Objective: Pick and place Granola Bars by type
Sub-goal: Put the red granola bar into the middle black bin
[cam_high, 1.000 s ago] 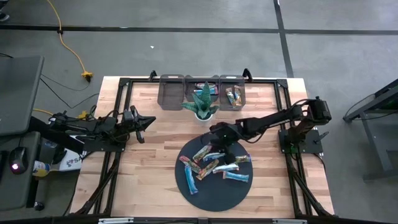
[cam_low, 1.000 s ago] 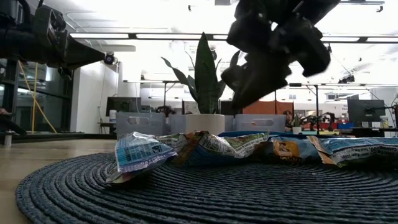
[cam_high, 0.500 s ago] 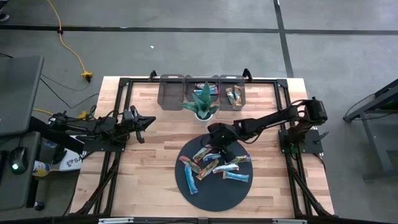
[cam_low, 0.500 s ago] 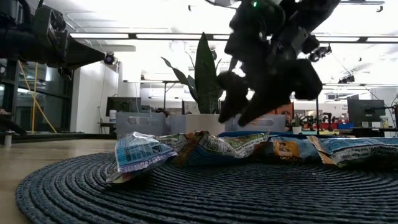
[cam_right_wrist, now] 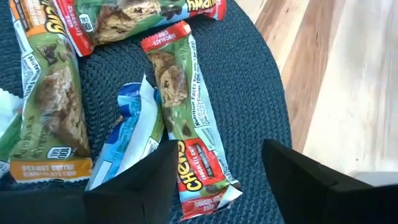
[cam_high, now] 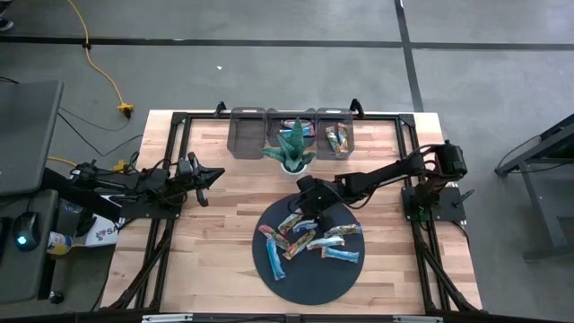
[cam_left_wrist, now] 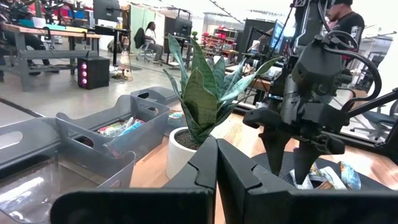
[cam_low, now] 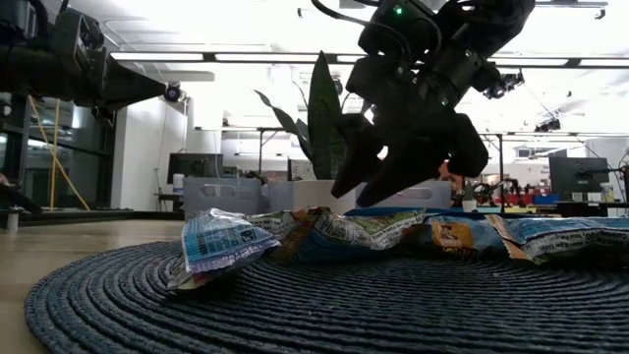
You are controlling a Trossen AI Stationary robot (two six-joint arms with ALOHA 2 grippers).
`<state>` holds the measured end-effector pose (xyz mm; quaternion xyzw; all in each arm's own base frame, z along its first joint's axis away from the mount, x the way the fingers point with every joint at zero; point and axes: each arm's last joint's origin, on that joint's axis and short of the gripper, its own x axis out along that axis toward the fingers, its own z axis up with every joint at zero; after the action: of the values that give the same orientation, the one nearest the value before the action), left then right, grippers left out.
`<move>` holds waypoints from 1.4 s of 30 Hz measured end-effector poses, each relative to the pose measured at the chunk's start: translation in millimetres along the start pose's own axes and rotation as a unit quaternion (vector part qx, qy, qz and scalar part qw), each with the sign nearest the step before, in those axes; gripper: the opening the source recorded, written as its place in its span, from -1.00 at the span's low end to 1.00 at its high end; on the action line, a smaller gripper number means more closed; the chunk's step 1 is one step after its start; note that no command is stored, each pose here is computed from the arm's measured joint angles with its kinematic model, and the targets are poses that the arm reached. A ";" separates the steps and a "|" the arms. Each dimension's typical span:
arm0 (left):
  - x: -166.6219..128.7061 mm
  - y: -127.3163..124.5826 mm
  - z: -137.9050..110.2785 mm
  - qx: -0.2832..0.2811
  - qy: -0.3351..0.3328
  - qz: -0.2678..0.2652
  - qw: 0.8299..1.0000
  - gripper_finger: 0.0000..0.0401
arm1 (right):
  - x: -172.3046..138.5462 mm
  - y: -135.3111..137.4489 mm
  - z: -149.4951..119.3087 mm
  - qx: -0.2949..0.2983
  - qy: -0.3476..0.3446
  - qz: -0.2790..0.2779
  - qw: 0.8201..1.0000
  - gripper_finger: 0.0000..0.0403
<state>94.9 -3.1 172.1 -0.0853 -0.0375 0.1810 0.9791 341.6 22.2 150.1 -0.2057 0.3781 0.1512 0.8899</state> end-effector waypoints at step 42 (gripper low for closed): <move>0.0 0.0 0.0 0.000 0.000 0.000 1.000 -0.99 | 17.8 4.3 -10.3 -0.137 0.016 0.020 0.990 0.09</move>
<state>94.9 -3.1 172.1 -0.0853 -0.0375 0.1812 0.9790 345.3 22.9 129.4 -0.3203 0.3723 0.2156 0.8440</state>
